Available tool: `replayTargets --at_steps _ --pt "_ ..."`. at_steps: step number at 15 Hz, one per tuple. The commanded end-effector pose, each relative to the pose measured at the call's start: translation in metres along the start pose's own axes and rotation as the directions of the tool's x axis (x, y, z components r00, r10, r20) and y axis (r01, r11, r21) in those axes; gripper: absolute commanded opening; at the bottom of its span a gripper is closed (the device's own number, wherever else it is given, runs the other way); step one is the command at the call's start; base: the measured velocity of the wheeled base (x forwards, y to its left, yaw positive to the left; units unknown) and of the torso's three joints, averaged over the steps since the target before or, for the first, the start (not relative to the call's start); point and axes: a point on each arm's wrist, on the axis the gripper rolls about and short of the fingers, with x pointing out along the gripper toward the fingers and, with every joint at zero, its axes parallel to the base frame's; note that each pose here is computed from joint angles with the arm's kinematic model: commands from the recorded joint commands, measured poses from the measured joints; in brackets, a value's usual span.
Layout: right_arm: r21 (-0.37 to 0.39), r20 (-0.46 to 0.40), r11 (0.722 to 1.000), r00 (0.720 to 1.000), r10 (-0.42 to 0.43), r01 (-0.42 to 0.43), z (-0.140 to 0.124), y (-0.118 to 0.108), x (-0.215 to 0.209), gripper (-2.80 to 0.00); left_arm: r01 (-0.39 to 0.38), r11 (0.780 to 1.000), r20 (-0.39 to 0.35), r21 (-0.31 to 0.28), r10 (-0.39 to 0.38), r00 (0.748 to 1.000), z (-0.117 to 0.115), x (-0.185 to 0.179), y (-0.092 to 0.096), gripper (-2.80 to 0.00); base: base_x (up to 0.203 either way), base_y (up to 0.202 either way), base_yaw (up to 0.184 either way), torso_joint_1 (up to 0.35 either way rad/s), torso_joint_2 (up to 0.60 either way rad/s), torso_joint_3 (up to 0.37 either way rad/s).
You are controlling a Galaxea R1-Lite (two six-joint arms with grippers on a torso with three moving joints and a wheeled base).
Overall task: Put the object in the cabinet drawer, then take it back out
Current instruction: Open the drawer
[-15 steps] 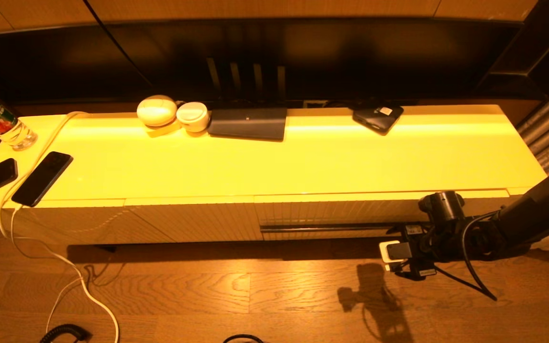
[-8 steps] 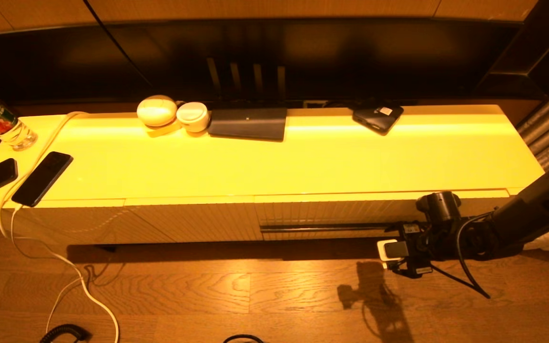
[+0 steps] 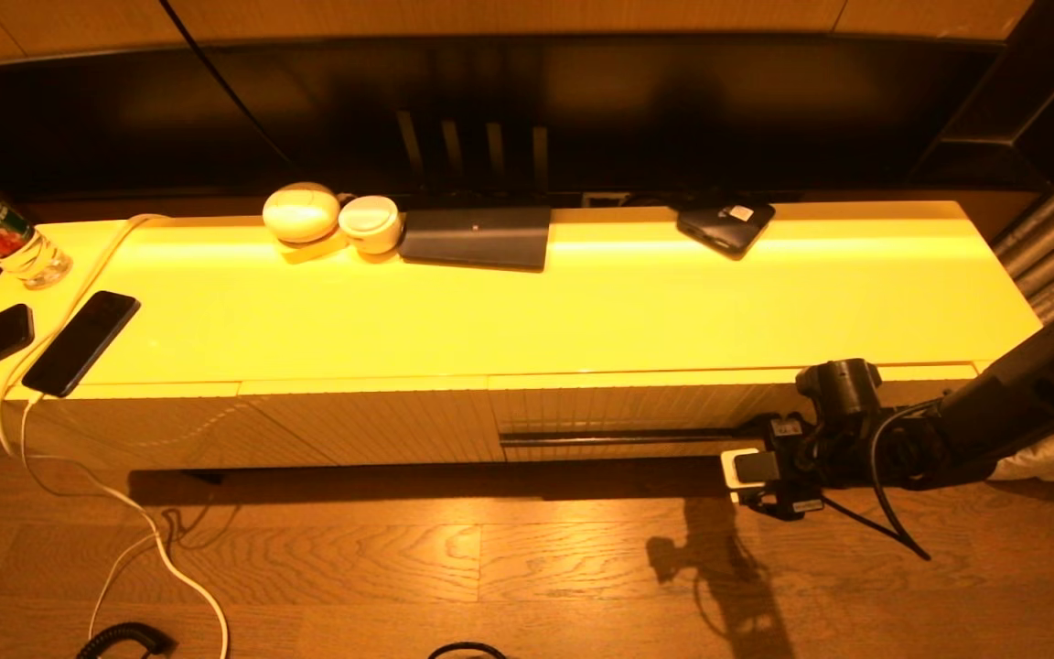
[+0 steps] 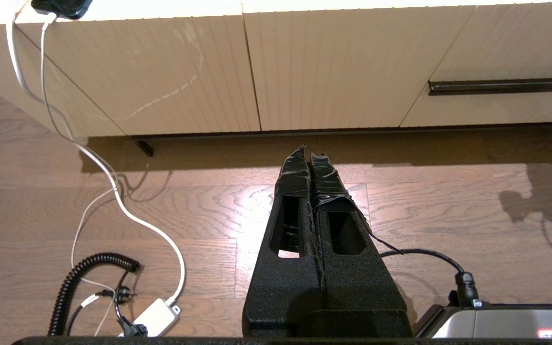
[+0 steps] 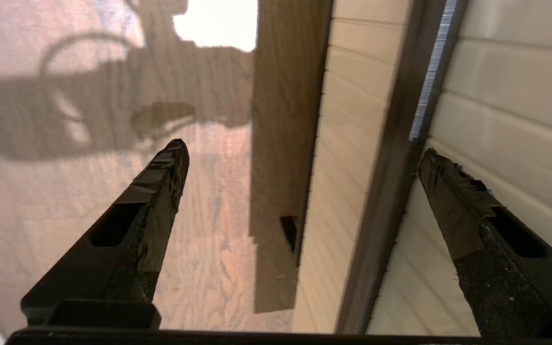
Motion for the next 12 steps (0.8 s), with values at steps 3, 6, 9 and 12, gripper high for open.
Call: replayTargets --at_steps 3,6,9,12 --pt "-0.007 0.000 1.000 1.000 0.003 -0.003 -0.001 0.001 0.007 0.00 0.000 1.000 -0.001 0.000 0.000 1.000 0.000 0.000 0.000 -2.80 0.000 0.000 0.000 0.000 0.00 0.000" --pt "-0.010 -0.005 1.000 1.000 -0.014 0.013 -0.002 0.000 0.014 0.00 -0.001 1.000 -0.001 0.000 0.001 1.000 -0.001 0.000 0.000 -2.80 0.000 0.000 0.000 0.000 0.00 0.000" --pt "-0.010 -0.010 1.000 1.000 -0.026 0.026 -0.004 -0.004 0.018 0.00 0.000 1.000 -0.001 0.000 0.000 1.000 0.000 0.000 0.000 -2.80 0.000 0.000 0.000 0.000 0.00 0.000" --pt "-0.007 -0.013 1.000 1.000 -0.012 0.012 -0.005 0.000 0.018 0.00 -0.001 1.000 -0.001 0.000 0.001 1.000 0.000 0.000 0.000 -2.80 0.000 0.000 0.000 0.000 0.00 0.000"
